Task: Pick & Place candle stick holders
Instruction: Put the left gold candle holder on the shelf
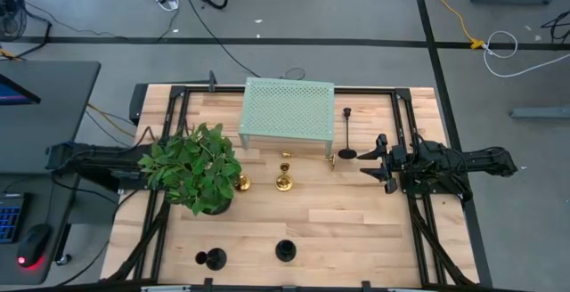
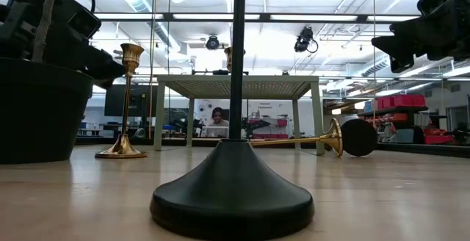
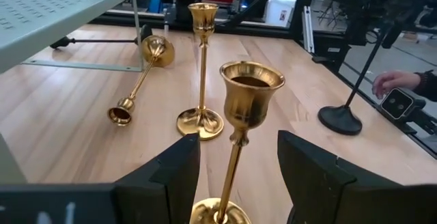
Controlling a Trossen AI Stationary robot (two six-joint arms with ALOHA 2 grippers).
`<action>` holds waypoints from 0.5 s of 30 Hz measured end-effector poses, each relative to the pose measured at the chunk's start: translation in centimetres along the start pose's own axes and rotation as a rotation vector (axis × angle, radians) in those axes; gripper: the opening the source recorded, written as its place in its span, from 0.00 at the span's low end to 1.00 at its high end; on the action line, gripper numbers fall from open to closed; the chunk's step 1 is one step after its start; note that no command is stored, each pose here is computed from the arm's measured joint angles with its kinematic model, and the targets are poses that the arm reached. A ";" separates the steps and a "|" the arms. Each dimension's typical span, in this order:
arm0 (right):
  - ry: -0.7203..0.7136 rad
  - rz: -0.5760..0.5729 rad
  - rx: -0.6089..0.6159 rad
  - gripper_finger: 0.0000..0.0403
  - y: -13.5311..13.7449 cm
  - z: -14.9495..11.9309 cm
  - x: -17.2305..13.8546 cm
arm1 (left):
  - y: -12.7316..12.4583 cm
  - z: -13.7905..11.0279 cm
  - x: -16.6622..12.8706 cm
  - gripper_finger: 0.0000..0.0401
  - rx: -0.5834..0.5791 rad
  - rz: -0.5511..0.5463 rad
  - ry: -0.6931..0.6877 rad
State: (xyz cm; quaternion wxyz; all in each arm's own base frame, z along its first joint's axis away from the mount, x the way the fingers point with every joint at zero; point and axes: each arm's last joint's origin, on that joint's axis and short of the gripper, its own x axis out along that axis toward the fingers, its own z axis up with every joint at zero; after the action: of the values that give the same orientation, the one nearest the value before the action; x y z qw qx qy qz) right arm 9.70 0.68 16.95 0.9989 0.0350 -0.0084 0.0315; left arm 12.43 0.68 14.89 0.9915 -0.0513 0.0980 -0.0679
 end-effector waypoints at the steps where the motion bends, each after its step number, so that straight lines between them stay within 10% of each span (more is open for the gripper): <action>1: 0.000 0.000 0.000 0.46 0.0 0.0 0.0 | 0.0 0.0 0.1 0.49 0.000 -0.005 -0.002; 15: 0.000 0.000 0.000 0.46 0.0 0.0 0.0 | 0.1 -0.2 1.1 0.49 -0.002 -0.056 0.015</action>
State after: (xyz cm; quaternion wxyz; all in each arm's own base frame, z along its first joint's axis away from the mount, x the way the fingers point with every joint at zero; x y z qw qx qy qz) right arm 9.70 0.68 16.95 0.9988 0.0350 -0.0083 0.0318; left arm 13.53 0.64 14.50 0.9884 -0.0547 0.1037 -0.0961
